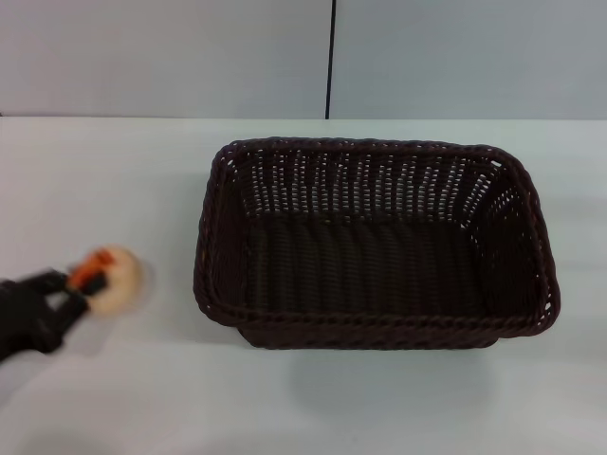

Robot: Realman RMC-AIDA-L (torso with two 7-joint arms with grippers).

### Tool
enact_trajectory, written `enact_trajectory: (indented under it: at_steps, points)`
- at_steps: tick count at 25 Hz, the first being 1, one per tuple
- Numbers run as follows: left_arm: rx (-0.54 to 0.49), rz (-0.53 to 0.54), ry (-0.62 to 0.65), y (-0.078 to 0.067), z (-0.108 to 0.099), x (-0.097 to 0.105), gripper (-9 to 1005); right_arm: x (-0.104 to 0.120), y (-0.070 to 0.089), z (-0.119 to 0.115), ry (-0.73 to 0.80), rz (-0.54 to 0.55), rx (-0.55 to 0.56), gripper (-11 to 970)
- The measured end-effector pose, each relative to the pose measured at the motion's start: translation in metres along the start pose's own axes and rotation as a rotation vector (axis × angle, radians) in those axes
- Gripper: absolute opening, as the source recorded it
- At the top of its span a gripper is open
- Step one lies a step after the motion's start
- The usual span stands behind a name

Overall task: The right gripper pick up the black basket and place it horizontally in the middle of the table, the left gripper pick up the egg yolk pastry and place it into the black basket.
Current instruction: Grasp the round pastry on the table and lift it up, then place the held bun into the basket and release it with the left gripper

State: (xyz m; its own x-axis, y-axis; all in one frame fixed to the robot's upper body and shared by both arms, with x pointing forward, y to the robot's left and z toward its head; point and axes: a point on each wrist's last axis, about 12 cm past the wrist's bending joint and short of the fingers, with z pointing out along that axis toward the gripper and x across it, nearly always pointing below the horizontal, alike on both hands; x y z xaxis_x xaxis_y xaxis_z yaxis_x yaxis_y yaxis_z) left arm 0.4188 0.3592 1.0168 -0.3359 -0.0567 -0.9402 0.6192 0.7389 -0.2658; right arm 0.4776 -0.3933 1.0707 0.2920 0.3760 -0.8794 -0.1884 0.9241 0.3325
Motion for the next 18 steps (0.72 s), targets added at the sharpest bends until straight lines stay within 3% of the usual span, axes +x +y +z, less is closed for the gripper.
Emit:
enact_trajectory:
  at_steps: [3,4,6,8,10,11,12,13,14,15,16,18]
  points:
    - [-0.036,0.007,-0.104,0.005,-0.011,-0.013,200,-0.001,0.000,-0.001,-0.007,0.006,0.003,630]
    - [-0.030,0.016,-0.194,0.006,-0.011,-0.024,195,-0.001,0.000,-0.001,-0.010,0.008,0.000,630]
    - [-0.023,0.020,-0.221,0.006,-0.010,-0.028,187,-0.001,0.000,-0.001,-0.010,0.009,-0.001,630]
    - [0.029,0.029,-0.294,0.002,0.003,-0.039,179,0.000,0.002,0.000,-0.012,0.013,-0.005,630]
    - [0.147,0.025,-0.362,-0.009,0.032,-0.052,170,0.001,0.003,0.002,-0.015,0.019,-0.011,629]
    - [0.147,0.025,-0.362,-0.009,0.032,-0.052,166,0.001,0.004,0.002,-0.015,0.021,-0.012,629]
    - [0.224,0.007,-0.372,-0.016,0.053,-0.057,162,0.002,0.004,0.001,-0.015,0.025,-0.012,629]
    - [0.224,0.007,-0.372,-0.016,0.053,-0.057,153,0.002,0.004,0.001,-0.015,0.025,-0.012,629]
    - [0.290,0.002,-0.354,-0.023,0.072,-0.059,144,0.003,0.005,0.001,-0.015,0.032,-0.013,629]
    - [0.290,0.002,-0.354,-0.023,0.072,-0.059,135,0.003,0.005,0.001,-0.015,0.032,-0.013,629]
    - [0.336,-0.001,-0.317,-0.029,0.089,-0.060,126,0.004,0.006,0.001,-0.014,0.036,-0.012,629]
    - [0.354,-0.007,-0.297,-0.031,0.096,-0.060,97,0.004,0.006,0.000,-0.013,0.039,-0.011,629]
